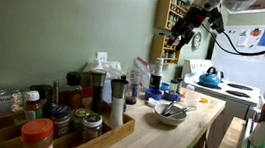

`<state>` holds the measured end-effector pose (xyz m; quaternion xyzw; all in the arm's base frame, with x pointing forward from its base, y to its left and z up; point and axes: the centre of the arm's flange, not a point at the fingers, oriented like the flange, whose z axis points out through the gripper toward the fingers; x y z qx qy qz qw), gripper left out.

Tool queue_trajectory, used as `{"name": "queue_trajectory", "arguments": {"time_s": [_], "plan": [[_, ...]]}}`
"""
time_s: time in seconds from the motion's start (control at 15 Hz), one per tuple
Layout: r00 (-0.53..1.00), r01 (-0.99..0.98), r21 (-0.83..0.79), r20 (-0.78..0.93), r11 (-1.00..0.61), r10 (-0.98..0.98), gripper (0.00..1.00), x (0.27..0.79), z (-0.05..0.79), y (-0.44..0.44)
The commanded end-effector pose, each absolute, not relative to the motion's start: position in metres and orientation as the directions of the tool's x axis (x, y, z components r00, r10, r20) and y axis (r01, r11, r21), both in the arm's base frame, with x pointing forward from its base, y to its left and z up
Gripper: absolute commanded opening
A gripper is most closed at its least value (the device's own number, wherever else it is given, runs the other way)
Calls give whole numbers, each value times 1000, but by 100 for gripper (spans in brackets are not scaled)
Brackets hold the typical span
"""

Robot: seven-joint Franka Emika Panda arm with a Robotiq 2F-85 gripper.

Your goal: Put the salt cellar in the clear bowl on the right.

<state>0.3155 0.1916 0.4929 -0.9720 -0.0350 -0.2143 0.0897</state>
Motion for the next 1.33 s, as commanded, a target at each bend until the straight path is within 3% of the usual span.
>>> {"name": "queue_trajectory", "arguments": {"time_s": [0.0,0.47,0.8,1.27], "plan": [[878,296,-118,424,-948,222,100,354,503,274],[777,574,-5,321,-819,542,100,370,474,406],[655,720,117,209,-684,726,100,370,435,439],[590,797,53,145,-602,794,100,383,393,468]]}}
